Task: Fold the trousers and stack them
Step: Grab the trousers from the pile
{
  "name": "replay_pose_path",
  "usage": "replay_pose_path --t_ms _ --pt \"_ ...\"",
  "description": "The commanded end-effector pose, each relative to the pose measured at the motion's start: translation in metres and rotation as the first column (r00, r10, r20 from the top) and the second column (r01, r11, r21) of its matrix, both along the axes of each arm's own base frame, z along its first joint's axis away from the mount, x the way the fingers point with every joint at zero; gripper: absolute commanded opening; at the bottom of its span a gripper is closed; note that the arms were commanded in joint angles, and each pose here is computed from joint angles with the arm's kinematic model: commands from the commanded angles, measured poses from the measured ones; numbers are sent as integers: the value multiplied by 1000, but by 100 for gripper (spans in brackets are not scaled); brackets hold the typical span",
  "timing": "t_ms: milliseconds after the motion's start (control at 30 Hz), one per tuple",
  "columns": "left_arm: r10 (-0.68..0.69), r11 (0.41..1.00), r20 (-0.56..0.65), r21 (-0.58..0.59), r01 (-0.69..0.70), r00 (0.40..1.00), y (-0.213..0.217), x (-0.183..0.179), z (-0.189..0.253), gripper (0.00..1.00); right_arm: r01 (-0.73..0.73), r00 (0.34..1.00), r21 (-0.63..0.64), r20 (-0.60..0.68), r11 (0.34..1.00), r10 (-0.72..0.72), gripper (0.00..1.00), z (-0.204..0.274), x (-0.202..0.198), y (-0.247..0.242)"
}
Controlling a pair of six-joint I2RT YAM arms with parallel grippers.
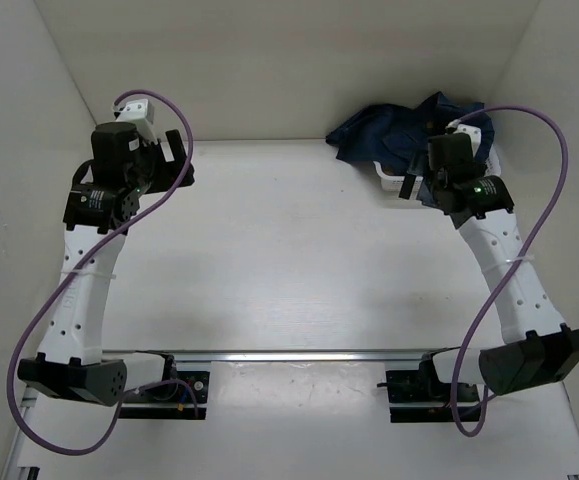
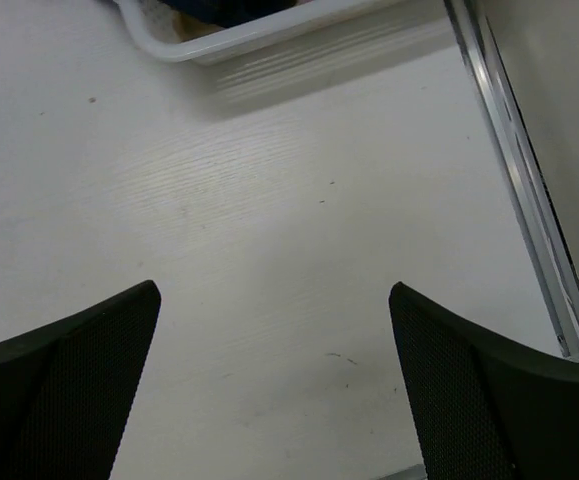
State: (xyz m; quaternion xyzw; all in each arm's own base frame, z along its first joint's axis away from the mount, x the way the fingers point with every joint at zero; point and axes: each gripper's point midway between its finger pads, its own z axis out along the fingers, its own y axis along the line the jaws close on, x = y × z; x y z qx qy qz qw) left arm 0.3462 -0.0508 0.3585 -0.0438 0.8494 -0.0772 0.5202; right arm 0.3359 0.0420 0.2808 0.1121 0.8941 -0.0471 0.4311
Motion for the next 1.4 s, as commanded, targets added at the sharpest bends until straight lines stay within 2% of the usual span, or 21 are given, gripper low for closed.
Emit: replay_pose_path --t_ms 0,200,400,500,533,600,633,700,733,767,833,900,933,1000,1067,1133,1200,1267,1300,1333,1367 --pt "-26 999 0 -22 26 1000 -6 -1 2 100 54 998 -22 -23 998 -55 100 -5 -3 -19" --pt "-26 999 -11 -21 26 1000 -6 1 -2 100 181 983 -11 -6 983 -181 100 -1 -4 -55" --pt "-19 1000 -9 -5 19 1000 -3 3 1 100 317 949 39 -10 948 -316 100 2 24 -104" --pt "-19 1000 -9 -5 19 1000 -3 3 1 100 268 963 99 -7 958 -268 100 5 60 -109" --pt "-19 1000 0 -6 19 1000 -3 3 5 100 257 966 100 -47 961 -254 100 -9 76 -110" --pt "-14 1000 -22 -13 14 1000 -5 8 -2 100 198 980 144 -19 969 -198 100 2 101 -105" --pt "-14 1000 -12 -14 14 1000 -5 8 2 100 203 979 142 -54 969 -197 100 -15 116 -107" --pt "-8 1000 -34 -22 8 999 -6 16 -5 100 188 982 163 -17 969 -188 100 -5 140 -110" --pt "-8 1000 -23 -24 8 1000 -6 16 0 100 185 982 170 -66 968 -176 100 -28 155 -109" --pt "-8 1000 -37 -22 8 999 -7 19 -5 100 158 987 190 -23 969 -157 100 -15 170 -106" --pt "13 1000 -40 -22 -14 999 -5 26 -5 100 172 985 205 -65 964 -162 100 -42 192 -111" --pt "5 1000 -35 -27 -6 999 -7 31 -1 100 160 987 221 -18 962 -160 100 -35 215 -112" --pt "10 999 -45 -37 -12 999 -8 33 -4 100 162 987 235 -48 958 -155 100 -57 228 -111" --pt "-11 999 -37 -49 9 999 -12 36 0 100 158 987 248 -33 956 -154 100 -72 252 -112" --pt "-19 999 -50 -52 16 999 -15 42 -4 100 154 988 277 -26 948 -153 96 -83 266 -114" --pt "-19 999 -77 -48 15 997 -16 48 -14 100 155 987 335 -25 930 -156 83 -109 284 -115" --pt "-23 999 -87 -38 20 996 -16 51 -19 100 111 991 357 24 928 -128 76 -112 299 -111" --pt "-15 999 -86 -33 12 996 -14 51 -19 100 74 994 380 41 922 -97 55 -119 305 -104" --pt "-15 999 -86 -33 12 996 -14 51 -19 100 46 993 361 86 932 -83 41 -107 311 -106" --pt "-15 999 -97 -32 12 995 -14 51 -23 100 23 991 350 114 936 -67 16 -94 312 -101" --pt "-15 999 -97 -32 12 995 -14 51 -23 100 27 988 328 136 944 -76 3 -80 310 -104"
